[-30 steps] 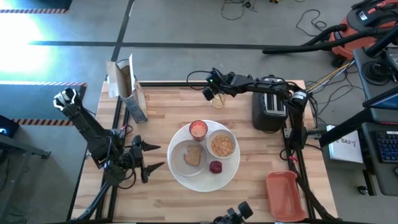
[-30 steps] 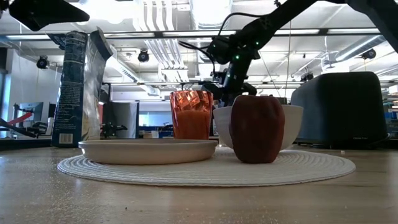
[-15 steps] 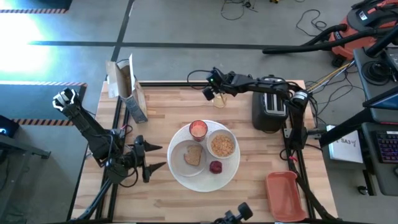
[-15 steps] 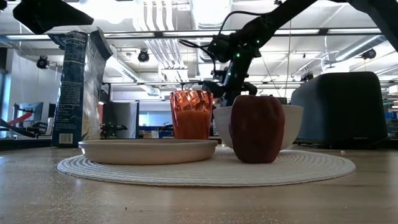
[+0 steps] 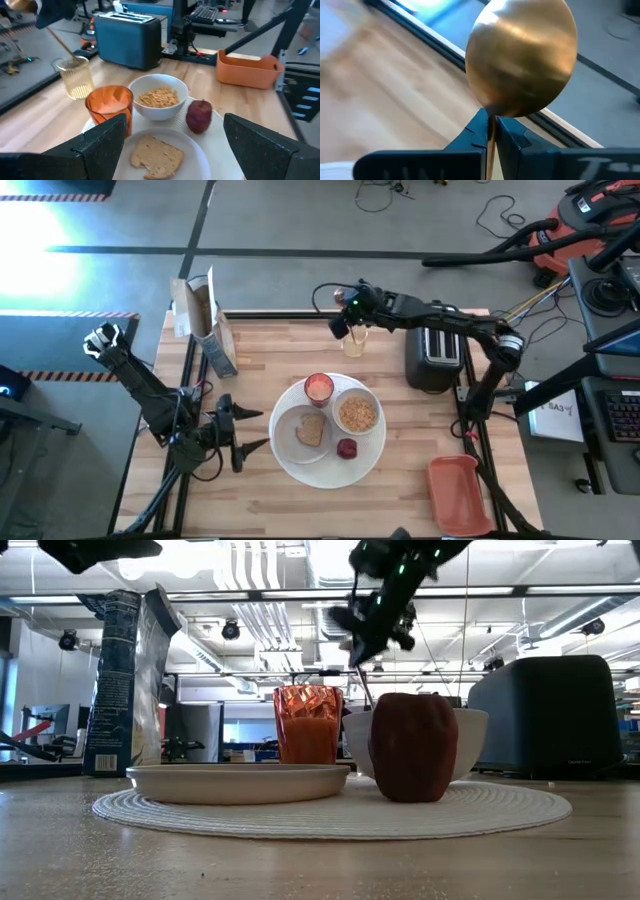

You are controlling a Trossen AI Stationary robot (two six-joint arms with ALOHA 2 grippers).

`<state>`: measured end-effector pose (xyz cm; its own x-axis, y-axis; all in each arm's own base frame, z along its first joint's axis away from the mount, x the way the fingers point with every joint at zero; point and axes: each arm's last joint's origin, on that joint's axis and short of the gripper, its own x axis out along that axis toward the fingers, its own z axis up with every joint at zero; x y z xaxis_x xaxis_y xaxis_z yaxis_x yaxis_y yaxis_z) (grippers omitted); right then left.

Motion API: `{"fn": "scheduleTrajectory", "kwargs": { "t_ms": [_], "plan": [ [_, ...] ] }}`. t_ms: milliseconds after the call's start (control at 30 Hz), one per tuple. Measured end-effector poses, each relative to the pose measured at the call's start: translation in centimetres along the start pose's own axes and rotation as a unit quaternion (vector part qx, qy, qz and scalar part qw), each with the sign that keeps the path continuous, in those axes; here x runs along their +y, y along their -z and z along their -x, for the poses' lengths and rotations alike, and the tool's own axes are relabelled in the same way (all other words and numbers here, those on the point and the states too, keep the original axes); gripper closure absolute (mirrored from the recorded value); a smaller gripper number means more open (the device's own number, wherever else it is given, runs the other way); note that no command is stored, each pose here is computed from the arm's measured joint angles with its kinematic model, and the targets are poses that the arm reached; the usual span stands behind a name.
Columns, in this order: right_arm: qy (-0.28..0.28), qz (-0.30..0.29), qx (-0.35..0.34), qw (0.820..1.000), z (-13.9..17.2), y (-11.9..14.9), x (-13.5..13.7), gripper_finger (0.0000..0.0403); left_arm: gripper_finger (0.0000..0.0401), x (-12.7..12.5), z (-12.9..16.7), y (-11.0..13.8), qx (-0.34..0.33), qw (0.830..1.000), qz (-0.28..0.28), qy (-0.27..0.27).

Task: Arrange a breakfast setting
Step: Put the gold spoon on the white placemat to the right side of the white bowl

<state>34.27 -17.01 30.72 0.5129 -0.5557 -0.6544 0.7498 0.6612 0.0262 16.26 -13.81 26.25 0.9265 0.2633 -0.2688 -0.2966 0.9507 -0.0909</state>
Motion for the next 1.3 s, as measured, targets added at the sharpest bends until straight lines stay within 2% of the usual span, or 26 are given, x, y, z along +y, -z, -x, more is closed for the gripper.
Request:
{"fn": "scheduleTrajectory", "kwargs": {
  "t_ms": [100,233,333,433,533,600,700,867,1033,1133,1300],
  "plan": [
    [-0.073,0.006,-0.020,0.997,3.0,-0.5,1.1,0.0393,0.0085,-0.1,-0.8,0.0,-0.004,1.000,-0.015,-0.012],
    [-0.191,0.046,-0.057,0.979,7.0,-0.9,3.4,0.0393,0.0085,-1.0,-2.2,0.1,-0.007,0.999,-0.043,0.004],
    [-0.255,0.086,-0.083,0.959,9.7,-0.6,5.2,0.0393,0.0085,-2.2,-3.1,-0.3,-0.031,0.996,-0.075,0.047],
    [-0.326,0.134,-0.102,0.930,11.9,0.0,7.2,0.0393,0.0085,-3.6,-3.6,-0.9,-0.076,0.983,-0.114,0.120],
    [-0.398,0.193,-0.111,0.890,13.7,1.2,9.5,0.0393,0.0085,-5.0,-4.0,-1.4,-0.132,0.963,-0.137,0.189],
    [-0.438,0.239,-0.117,0.858,14.7,2.3,11.3,0.0393,0.0085,-5.6,-4.2,-1.3,-0.160,0.954,-0.146,0.209],
    [-0.480,0.308,-0.133,0.811,16.1,4.2,13.8,0.0393,0.0085,-6.2,-4.8,-1.0,-0.181,0.949,-0.155,0.204],
    [-0.514,0.410,-0.166,0.735,18.1,7.4,17.2,0.0393,0.0085,-6.7,-5.9,-0.3,-0.205,0.947,-0.156,0.194],
    [-0.564,0.444,-0.205,0.666,18.9,8.8,19.3,0.0393,0.0085,-6.3,-7.3,-0.4,-0.224,0.951,-0.129,0.172],
    [-0.567,0.437,-0.223,0.662,18.9,8.5,19.6,0.0393,0.0085,-5.9,-8.0,-0.6,-0.227,0.953,-0.108,0.168],
    [-0.560,0.425,-0.236,0.671,18.1,7.8,19.4,0.0389,0.0085,-5.5,-8.7,-0.7,-0.225,0.954,-0.086,0.181]
  ]
}}
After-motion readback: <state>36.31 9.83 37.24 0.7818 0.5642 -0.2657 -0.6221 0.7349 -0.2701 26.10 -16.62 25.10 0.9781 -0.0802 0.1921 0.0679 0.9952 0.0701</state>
